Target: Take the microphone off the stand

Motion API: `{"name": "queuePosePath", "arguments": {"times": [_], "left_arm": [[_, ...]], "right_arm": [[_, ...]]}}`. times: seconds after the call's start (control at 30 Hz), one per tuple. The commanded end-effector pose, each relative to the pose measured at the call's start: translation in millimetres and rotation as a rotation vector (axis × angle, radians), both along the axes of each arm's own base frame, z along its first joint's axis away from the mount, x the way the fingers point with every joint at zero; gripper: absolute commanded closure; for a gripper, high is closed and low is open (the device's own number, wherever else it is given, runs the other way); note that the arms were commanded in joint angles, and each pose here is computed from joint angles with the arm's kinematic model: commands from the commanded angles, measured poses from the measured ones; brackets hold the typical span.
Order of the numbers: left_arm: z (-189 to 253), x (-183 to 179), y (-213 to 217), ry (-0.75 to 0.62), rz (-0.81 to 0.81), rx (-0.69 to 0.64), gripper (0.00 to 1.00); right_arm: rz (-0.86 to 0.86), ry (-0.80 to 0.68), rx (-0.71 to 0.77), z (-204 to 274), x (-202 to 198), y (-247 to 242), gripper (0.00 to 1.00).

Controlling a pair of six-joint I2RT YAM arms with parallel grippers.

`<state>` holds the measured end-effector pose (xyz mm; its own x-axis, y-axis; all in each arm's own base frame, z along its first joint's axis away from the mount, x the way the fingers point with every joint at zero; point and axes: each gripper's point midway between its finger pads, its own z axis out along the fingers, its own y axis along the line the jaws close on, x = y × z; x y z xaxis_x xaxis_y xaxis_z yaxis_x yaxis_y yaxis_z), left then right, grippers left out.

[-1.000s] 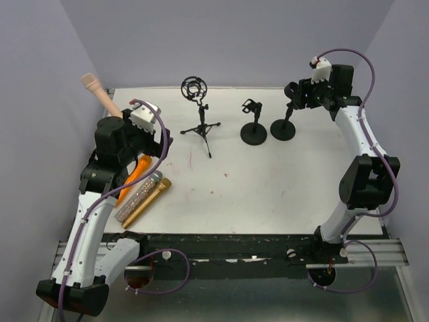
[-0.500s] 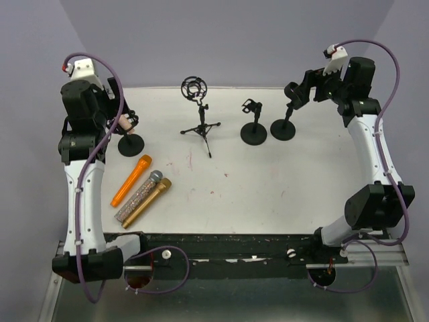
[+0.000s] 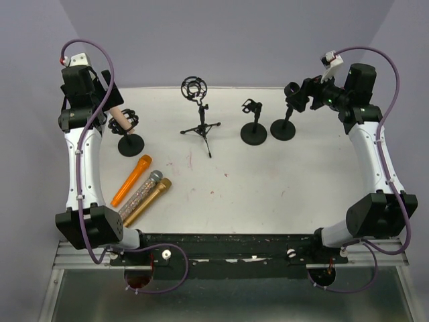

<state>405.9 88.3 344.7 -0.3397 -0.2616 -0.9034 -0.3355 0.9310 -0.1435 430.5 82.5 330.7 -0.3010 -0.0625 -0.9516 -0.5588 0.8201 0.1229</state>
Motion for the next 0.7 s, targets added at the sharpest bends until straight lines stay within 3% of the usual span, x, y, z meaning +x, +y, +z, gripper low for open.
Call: {"name": "queuePosePath", "arguments": {"times": [0.0, 0.17, 0.27, 0.67], "left_arm": [[-4.6, 9.6, 2.1, 0.004, 0.000, -0.044, 0.02], [-10.3, 17.7, 3.9, 0.013, -0.003, -0.068, 0.03], [-12.5, 22.4, 3.4, 0.016, -0.015, -0.078, 0.05], [-31.0, 20.4, 5.9, 0.058, -0.040, -0.134, 0.10]], "right_arm": [[0.116, -0.022, 0.073, 20.9, -12.3, 20.9, 0.09], [0.253, -0.036, 0.030, 16.8, -19.7, 70.3, 0.09], [0.358, -0.049, 0.004, 12.9, -24.5, 123.6, 0.09], [0.732, -0.058, 0.170, 9.6, -44.9, 363.4, 0.15]]}}
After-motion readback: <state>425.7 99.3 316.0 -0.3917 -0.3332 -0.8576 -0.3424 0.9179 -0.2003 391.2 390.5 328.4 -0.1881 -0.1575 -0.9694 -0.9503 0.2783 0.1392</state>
